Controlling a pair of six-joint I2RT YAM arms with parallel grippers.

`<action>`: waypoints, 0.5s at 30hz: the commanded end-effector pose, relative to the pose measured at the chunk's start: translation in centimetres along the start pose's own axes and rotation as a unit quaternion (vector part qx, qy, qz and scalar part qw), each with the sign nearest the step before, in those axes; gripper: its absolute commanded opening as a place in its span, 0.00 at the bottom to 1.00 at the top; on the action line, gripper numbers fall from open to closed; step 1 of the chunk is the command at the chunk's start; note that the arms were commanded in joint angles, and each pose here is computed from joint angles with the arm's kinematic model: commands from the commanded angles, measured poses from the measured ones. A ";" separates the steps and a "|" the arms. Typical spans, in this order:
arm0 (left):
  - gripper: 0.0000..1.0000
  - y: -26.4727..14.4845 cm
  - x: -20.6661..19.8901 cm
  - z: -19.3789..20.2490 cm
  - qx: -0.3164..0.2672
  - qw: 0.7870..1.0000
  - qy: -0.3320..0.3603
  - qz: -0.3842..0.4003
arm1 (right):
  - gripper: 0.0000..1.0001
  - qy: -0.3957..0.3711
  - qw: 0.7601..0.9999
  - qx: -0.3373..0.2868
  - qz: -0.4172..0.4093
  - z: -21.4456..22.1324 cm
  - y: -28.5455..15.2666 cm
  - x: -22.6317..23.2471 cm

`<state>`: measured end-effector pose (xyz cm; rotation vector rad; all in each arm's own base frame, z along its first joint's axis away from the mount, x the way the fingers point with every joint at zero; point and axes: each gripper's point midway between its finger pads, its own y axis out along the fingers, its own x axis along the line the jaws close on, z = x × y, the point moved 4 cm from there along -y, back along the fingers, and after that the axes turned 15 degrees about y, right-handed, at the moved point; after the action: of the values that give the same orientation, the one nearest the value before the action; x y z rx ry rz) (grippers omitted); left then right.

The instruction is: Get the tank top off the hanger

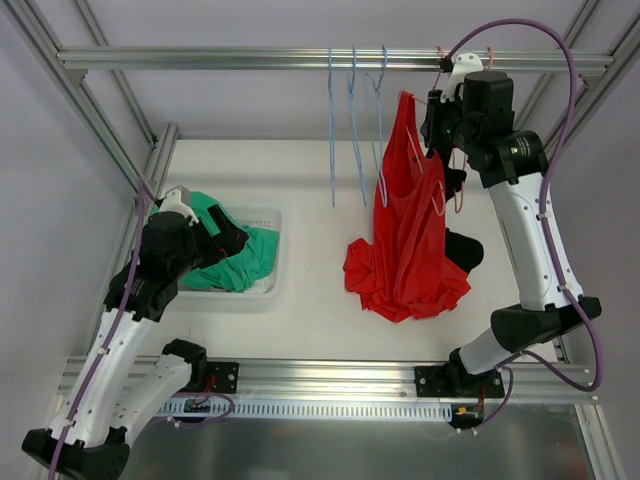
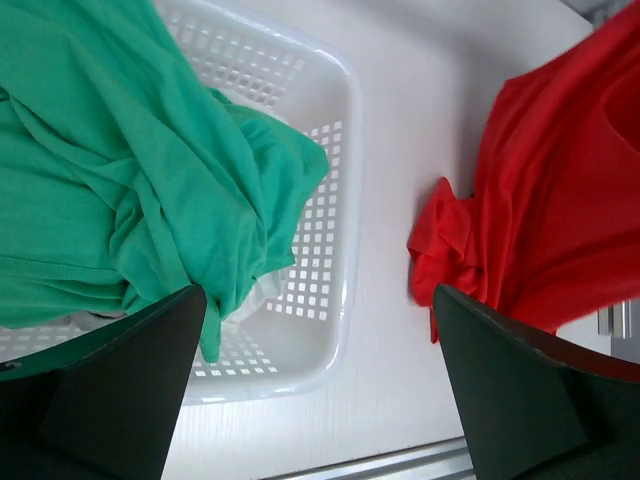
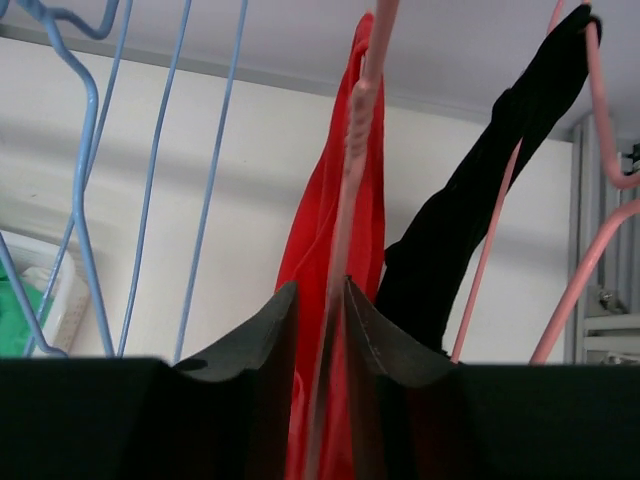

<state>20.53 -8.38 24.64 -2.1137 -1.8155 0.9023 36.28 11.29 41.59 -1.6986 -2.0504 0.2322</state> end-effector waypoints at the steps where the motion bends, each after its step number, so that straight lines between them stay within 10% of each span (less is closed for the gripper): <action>1: 0.99 -2.8 -1.1 0.3 0.017 0.998 0.047 0.049 | 0.15 0.004 0.999 -0.051 0.006 -3.0 -1.5 0.1; 4: 0.99 -4.6 -1.8 -0.3 -0.011 0.995 0.055 0.082 | 0.01 0.020 0.998 -0.060 0.003 -3.5 -1.7 0.4; 15: 0.99 -10.4 -6.3 -3.0 -0.076 0.961 0.108 0.245 | 0.00 0.071 0.979 -0.183 -0.060 -7.3 -5.2 2.0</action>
<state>14.55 -10.40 32.69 -2.5705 -1.4709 0.6919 36.18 11.48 43.94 -1.7102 -2.0484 0.0184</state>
